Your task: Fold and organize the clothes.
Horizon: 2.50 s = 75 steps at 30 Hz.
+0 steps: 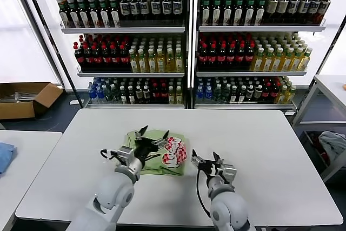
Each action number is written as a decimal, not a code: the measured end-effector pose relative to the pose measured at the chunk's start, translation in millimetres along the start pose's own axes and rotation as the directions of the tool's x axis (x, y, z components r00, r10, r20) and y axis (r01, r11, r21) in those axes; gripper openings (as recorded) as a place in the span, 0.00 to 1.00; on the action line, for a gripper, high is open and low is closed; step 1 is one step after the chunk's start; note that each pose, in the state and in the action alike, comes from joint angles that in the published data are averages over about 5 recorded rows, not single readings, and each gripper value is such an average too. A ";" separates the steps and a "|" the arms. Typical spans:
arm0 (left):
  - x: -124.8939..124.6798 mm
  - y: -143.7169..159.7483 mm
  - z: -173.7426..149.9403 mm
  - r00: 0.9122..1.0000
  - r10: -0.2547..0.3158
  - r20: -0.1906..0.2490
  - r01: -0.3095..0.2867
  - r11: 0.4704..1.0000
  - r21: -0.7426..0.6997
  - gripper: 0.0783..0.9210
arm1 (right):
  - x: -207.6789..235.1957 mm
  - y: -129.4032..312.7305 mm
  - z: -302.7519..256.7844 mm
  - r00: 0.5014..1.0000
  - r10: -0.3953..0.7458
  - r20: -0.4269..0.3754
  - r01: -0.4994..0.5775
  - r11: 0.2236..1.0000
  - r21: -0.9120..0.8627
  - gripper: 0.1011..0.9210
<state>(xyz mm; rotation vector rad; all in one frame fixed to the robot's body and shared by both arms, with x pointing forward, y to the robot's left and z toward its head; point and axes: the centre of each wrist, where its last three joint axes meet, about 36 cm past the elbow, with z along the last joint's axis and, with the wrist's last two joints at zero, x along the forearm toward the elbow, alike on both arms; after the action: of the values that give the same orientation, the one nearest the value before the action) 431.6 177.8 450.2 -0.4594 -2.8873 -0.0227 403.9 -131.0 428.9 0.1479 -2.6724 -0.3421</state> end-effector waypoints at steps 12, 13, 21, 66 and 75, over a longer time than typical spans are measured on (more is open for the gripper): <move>22.0 33.7 3.1 0.991 -0.137 -0.007 0.136 0.990 -0.020 0.88 | -39.1 29.3 4.2 0.992 -0.073 -0.105 0.073 0.997 0.002 0.65; 23.4 35.1 3.1 0.990 -0.142 -0.008 0.142 0.990 -0.021 0.88 | -40.7 30.7 5.1 0.991 -0.072 -0.112 0.073 0.997 0.001 0.62; 28.8 40.8 2.9 0.987 -0.163 -0.018 0.162 0.987 -0.019 0.88 | -48.1 38.9 11.2 0.987 -0.058 -0.149 0.057 0.998 -0.010 0.34; 51.1 21.7 5.7 0.988 -0.150 -0.024 0.151 0.988 0.024 0.88 | 9.2 -27.2 -10.5 0.999 -0.015 0.044 -0.003 0.929 0.370 0.62; 56.0 19.2 14.7 0.988 -0.147 -0.046 0.149 0.988 0.038 0.88 | 13.6 -9.9 8.7 0.999 0.031 0.018 -0.035 0.941 0.338 0.87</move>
<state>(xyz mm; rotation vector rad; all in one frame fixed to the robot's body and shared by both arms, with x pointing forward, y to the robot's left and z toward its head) 382.4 213.8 447.6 -0.2333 -2.8673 0.0030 388.5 -140.8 424.3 0.2049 -2.7212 0.1321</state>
